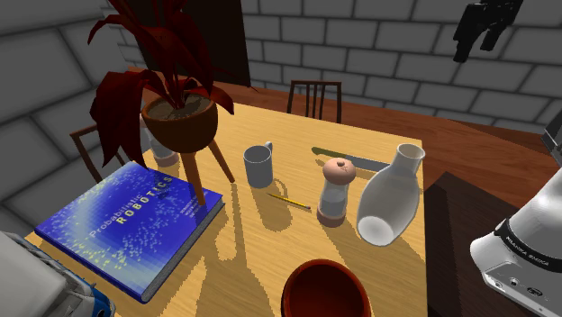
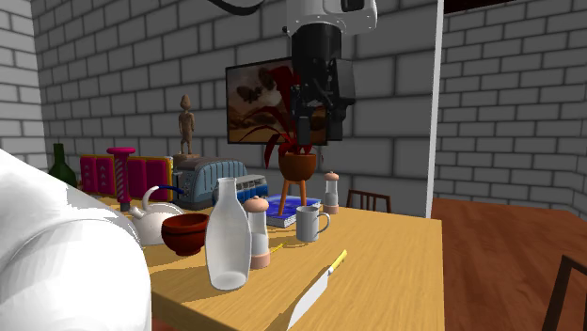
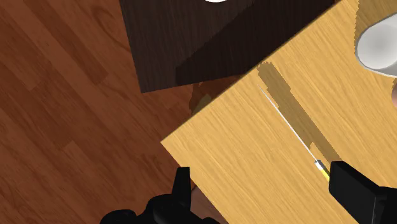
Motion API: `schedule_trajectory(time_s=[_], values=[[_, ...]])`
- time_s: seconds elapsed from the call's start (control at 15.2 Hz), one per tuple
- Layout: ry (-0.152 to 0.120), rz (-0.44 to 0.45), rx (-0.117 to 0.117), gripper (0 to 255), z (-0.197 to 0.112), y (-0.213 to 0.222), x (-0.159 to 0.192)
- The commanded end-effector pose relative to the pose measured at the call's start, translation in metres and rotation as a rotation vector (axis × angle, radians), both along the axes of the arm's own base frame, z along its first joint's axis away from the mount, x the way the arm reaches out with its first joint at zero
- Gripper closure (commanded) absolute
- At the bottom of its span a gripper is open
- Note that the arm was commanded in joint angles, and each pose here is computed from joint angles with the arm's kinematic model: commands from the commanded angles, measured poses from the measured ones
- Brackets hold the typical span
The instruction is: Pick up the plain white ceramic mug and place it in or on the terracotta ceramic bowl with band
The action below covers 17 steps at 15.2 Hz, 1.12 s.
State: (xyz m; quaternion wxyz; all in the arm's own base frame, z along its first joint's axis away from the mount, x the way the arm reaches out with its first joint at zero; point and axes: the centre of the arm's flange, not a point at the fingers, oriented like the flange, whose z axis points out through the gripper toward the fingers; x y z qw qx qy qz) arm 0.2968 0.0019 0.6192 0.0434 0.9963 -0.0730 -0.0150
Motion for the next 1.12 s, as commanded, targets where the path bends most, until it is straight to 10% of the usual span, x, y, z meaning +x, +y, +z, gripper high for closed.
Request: schedule_trajectory(time_s=[0.0,1.06], values=[[0.000,0.000,0.000,0,0.000,0.000,0.000],[-0.030,-0.016,0.019,0,-0.090,0.159,0.096]])
